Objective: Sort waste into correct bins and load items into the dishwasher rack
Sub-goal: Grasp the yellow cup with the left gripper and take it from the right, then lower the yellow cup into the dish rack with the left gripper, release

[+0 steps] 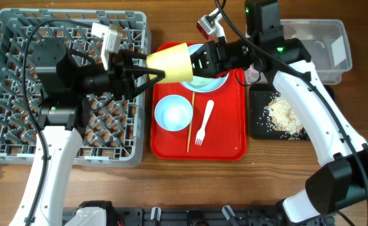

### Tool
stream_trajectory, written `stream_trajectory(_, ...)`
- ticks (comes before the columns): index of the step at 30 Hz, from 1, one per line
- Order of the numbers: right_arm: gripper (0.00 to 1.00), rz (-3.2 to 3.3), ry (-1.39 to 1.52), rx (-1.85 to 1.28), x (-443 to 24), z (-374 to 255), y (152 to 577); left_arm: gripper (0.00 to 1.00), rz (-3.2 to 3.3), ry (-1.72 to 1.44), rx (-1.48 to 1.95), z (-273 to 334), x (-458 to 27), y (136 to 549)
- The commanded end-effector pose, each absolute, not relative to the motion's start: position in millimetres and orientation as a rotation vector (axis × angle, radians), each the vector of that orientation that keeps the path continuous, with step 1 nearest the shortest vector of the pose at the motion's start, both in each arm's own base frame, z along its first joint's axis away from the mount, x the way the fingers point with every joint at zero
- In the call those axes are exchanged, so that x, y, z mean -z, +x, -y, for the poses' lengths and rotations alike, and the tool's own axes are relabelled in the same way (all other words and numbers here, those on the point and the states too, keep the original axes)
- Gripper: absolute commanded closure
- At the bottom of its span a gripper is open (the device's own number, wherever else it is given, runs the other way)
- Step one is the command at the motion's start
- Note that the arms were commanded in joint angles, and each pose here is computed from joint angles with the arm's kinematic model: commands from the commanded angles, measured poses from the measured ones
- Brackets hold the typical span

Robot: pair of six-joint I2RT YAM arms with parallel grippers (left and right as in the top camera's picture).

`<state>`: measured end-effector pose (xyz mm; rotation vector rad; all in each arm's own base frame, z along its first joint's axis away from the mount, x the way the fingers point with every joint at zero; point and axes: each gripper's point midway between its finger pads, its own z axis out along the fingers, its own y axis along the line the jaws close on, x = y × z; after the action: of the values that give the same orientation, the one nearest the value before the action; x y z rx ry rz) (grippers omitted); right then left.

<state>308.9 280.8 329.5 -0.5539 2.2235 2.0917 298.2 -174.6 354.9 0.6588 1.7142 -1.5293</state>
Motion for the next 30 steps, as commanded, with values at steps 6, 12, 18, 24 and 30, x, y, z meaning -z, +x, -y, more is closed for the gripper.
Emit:
stream_trajectory(6,0.68,-2.648,-0.047,-1.337,-235,-247,355,0.65,-1.980,0.309,1.238,146,-297,340)
stream_trajectory(12,0.67,-2.732,0.030,-0.923,-209,-191,363,0.69,-2.257,-0.114,0.879,78,-239,345)
stream_trajectory(18,0.64,-2.781,0.171,-0.468,-227,-89,326,0.82,-2.551,-0.587,0.244,-21,-213,280)
stream_trajectory(24,0.58,-2.799,0.151,-0.410,-228,-75,317,0.83,-2.761,-0.703,0.039,-39,-181,243)
stream_trajectory(30,0.58,-2.805,0.154,-0.411,-227,-75,316,0.67,-2.892,-0.735,0.047,-39,-143,260)
